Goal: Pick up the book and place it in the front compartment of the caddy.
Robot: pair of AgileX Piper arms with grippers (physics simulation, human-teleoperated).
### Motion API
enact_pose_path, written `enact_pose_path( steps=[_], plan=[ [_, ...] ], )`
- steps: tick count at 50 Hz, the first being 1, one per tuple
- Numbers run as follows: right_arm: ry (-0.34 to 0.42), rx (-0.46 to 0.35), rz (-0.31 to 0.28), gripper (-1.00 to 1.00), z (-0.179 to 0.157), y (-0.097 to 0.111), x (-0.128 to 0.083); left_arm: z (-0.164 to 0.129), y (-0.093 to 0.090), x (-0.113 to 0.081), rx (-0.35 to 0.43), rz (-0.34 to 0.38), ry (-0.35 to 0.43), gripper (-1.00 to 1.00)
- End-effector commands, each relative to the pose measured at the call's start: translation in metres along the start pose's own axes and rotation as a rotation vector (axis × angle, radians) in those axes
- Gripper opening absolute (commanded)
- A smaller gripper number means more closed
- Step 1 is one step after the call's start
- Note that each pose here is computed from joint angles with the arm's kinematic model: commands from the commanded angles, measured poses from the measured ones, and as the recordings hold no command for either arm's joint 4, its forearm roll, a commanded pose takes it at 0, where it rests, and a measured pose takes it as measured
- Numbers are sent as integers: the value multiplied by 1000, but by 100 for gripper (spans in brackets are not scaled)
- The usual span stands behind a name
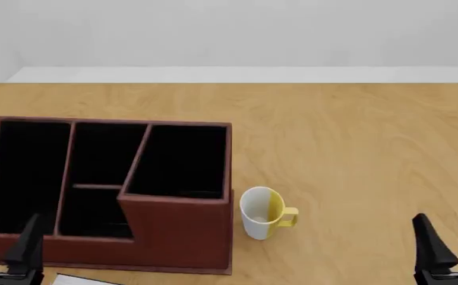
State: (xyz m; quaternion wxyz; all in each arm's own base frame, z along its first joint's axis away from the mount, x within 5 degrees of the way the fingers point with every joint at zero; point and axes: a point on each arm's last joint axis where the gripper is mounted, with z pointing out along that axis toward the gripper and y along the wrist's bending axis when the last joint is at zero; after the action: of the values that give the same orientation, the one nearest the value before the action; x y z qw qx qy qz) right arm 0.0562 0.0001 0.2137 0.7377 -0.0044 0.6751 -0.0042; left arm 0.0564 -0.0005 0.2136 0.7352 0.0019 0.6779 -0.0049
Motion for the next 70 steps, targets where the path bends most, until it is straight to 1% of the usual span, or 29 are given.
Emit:
enact_pose_path(
  steps=[1,3,4,5,10,14,15,17,19,20,22,23,27,29,32,33,35,36,38,39,40,43,44,54,56,58,60,65,70],
  plan=[
    [-3,-3,-26,100,0,0,-1,4,0,-3,6,-16,14,100],
    [-4,-4,-34,100,0,0,-1,6,-2,-8,32,-9,19,100],
    [-1,-2,-14,100,0,0,-1,9,-5,-10,82,13,34,100],
    [-3,-3,-27,100,0,0,-1,8,-6,-13,93,51,24,100],
    [-3,-3,-30,100,0,0,-1,16,-14,-46,202,106,27,100],
    [-3,-3,-29,100,0,0,-1,20,-19,-67,259,189,28,100],
    [-3,-3,-25,100,0,0,-1,15,-18,-75,264,253,-14,100],
    [-3,-3,-27,100,0,0,-1,22,-21,-78,286,259,20,100],
    [-3,-3,-26,100,0,0,-2,19,-21,-82,294,337,-13,100],
    [-3,-3,-27,100,0,0,-2,24,-24,-82,320,359,12,100],
    [-3,-3,-26,100,0,0,-2,23,-24,-83,318,416,-8,100],
    [-3,-3,-27,100,0,0,-2,27,-26,-79,341,484,1,100],
    [-3,-3,-27,100,0,0,-2,32,-29,-83,350,558,-5,100],
    [-3,-3,-27,100,0,0,-2,38,-31,-81,362,642,-8,100],
    [-3,-3,-27,100,0,0,-2,43,-34,-88,375,693,-12,100],
    [-3,-3,-27,100,0,0,-2,45,-36,-91,391,747,-30,100],
    [-3,-3,-27,100,0,0,-2,52,-39,-93,399,777,-8,100],
    [-3,-3,-27,100,0,0,-2,53,-39,-91,401,835,-26,100],
    [-3,-3,-26,100,0,0,-2,58,-43,-90,440,871,8,100],
    [-3,-3,-26,100,0,0,-2,56,-43,-89,435,906,-15,100],
    [-3,-3,-26,100,0,0,-2,60,-43,-92,433,904,0,100],
    [-3,-3,-26,100,0,0,-2,65,-46,-87,462,995,30,100],
    [-3,-3,-26,100,0,0,-3,67,-46,-88,473,993,49,100],
    [-3,-3,-26,100,0,0,-3,70,-48,-77,546,1187,103,100],
    [-3,-2,-26,100,0,0,-3,70,-48,-79,562,1185,117,100],
    [-3,-3,-26,100,0,0,-3,66,-48,-72,583,1250,107,100],
    [-3,-2,-26,100,0,0,-3,72,-48,-75,585,1231,153,100],
    [-3,-2,-26,100,0,0,-3,72,-46,-70,630,1289,216,100],
    [-3,-2,-26,100,0,0,-3,77,-45,-78,622,1309,229,100]
  ],
)
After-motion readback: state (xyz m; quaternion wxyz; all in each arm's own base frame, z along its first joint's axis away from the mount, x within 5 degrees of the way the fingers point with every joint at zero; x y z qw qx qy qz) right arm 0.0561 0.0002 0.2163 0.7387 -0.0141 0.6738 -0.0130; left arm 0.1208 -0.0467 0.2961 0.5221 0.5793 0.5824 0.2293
